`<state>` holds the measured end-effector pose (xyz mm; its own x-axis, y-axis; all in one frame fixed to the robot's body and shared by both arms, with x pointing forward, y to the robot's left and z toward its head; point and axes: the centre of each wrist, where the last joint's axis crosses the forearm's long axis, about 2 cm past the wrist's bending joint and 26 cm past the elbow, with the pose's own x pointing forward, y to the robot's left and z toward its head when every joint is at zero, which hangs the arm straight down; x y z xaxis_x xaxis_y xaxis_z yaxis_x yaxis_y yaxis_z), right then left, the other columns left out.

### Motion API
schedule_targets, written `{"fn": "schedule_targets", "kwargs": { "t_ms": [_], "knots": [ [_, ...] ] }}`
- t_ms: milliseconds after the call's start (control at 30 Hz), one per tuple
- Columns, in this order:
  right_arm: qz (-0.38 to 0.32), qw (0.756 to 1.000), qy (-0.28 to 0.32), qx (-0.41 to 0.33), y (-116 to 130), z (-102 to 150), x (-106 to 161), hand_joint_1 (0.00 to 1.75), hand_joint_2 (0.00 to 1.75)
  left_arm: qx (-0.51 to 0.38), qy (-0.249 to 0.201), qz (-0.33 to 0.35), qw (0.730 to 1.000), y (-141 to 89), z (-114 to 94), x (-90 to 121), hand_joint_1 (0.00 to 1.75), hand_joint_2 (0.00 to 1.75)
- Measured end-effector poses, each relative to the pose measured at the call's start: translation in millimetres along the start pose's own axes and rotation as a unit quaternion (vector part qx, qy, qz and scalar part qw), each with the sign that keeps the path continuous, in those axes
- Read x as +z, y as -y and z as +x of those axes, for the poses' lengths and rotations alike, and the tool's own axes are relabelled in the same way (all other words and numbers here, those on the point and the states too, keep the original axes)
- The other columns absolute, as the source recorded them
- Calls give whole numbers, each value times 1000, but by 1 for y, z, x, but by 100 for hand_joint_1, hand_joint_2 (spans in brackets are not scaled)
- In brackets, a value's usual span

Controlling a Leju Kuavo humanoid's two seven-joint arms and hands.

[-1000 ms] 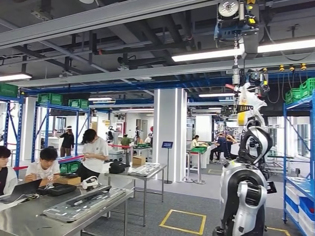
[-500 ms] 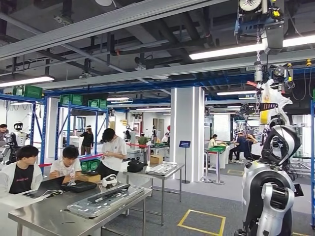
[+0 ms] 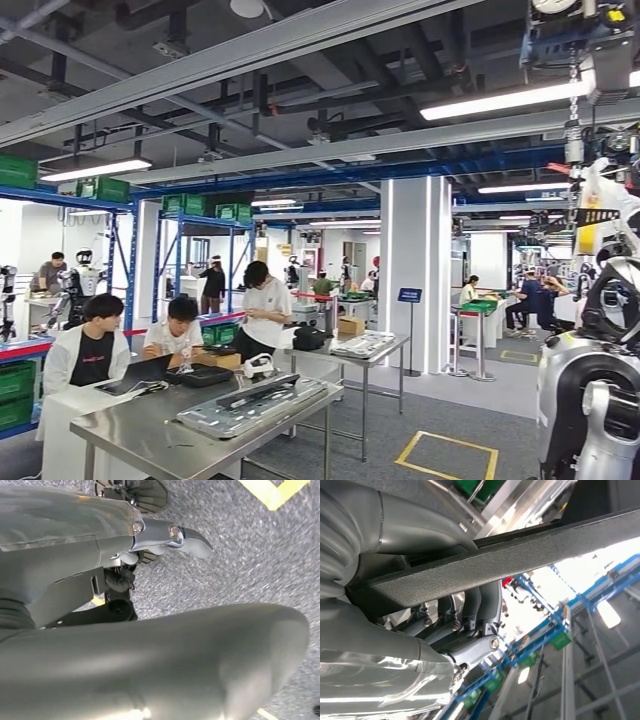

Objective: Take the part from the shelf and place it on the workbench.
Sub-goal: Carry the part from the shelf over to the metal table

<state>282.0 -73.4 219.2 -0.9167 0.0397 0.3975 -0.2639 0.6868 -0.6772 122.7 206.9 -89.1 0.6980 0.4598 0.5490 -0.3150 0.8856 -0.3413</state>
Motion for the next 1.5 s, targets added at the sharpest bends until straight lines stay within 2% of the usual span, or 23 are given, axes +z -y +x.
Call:
{"fn": "schedule_targets", "kwargs": {
  "t_ms": [733,1500],
  "knots": [
    [0,1000,2,0,0,1,-2,175,175,-1,0,0,1000,1,0,0,0,175],
    [13,1000,-21,-7,-9,-2,11,175,175,22,-11,11,1000,-5,-15,8,0,175]
  ]
}}
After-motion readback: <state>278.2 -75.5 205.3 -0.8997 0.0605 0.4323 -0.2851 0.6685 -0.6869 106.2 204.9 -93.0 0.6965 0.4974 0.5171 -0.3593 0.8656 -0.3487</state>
